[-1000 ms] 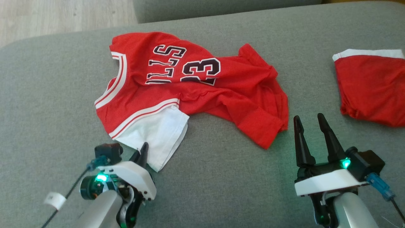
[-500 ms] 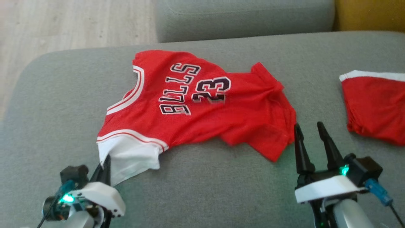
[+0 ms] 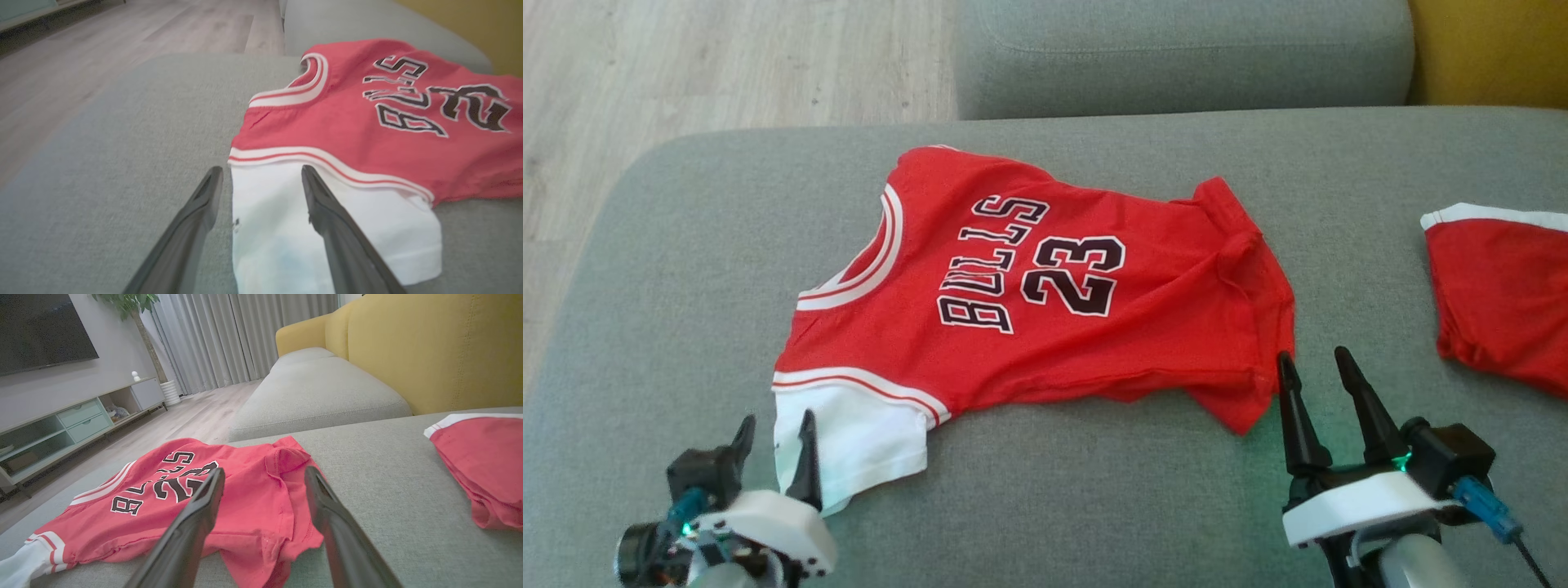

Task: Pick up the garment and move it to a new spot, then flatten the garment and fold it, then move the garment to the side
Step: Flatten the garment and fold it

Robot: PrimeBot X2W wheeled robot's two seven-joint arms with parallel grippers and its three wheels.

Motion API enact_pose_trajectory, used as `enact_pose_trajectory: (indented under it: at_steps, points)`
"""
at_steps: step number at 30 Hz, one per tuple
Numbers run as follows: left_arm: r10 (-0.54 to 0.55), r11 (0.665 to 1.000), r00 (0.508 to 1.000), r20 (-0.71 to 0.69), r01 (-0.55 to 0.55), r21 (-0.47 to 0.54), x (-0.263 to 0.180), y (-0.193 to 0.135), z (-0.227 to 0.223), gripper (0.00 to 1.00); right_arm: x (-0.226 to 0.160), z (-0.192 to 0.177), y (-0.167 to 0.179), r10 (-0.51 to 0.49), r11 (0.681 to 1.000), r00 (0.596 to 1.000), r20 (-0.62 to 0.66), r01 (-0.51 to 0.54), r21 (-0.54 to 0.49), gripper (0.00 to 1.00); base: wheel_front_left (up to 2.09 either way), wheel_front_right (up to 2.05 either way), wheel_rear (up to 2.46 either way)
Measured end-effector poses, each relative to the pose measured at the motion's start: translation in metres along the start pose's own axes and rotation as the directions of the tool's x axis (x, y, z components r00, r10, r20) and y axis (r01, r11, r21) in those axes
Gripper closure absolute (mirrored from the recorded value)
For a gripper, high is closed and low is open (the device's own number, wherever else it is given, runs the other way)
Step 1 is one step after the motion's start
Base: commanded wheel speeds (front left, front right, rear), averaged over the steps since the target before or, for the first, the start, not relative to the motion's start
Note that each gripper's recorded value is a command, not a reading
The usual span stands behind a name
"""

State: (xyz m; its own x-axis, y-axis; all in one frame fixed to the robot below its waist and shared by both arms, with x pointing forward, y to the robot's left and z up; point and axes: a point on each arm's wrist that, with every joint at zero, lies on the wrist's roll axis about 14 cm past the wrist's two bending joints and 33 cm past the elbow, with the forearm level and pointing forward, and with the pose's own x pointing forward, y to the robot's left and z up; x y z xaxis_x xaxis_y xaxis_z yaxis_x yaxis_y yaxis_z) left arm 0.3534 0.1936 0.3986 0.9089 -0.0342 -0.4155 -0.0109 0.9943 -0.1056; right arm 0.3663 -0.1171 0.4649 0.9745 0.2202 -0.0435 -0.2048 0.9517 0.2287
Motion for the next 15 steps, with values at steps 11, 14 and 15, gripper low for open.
enact_pose_trajectory:
  at_steps: [11, 14, 15]
  points:
    - [-0.046, 0.996, 0.978, 0.203, 0.062, -0.071, -0.014, -0.038, 0.033, 0.00, -0.007, -0.045, 0.008, 0.018, 0.999, 0.990, -0.143, -0.013, 0.038, 0.00, 0.00, 0.00, 0.00]
    - [-0.045, 0.996, 0.982, 0.186, 0.059, -0.074, -0.018, -0.040, 0.023, 0.00, -0.011, -0.064, 0.004, -0.001, 0.997, 0.979, -0.206, 0.018, 0.081, 0.00, 0.00, 0.00, 0.00]
    - [-0.045, 0.995, 0.982, 0.183, 0.060, -0.076, -0.018, -0.041, 0.021, 0.00, -0.010, -0.069, 0.004, -0.003, 0.995, 0.975, -0.221, 0.024, 0.093, 0.00, 0.00, 0.00, 0.00]
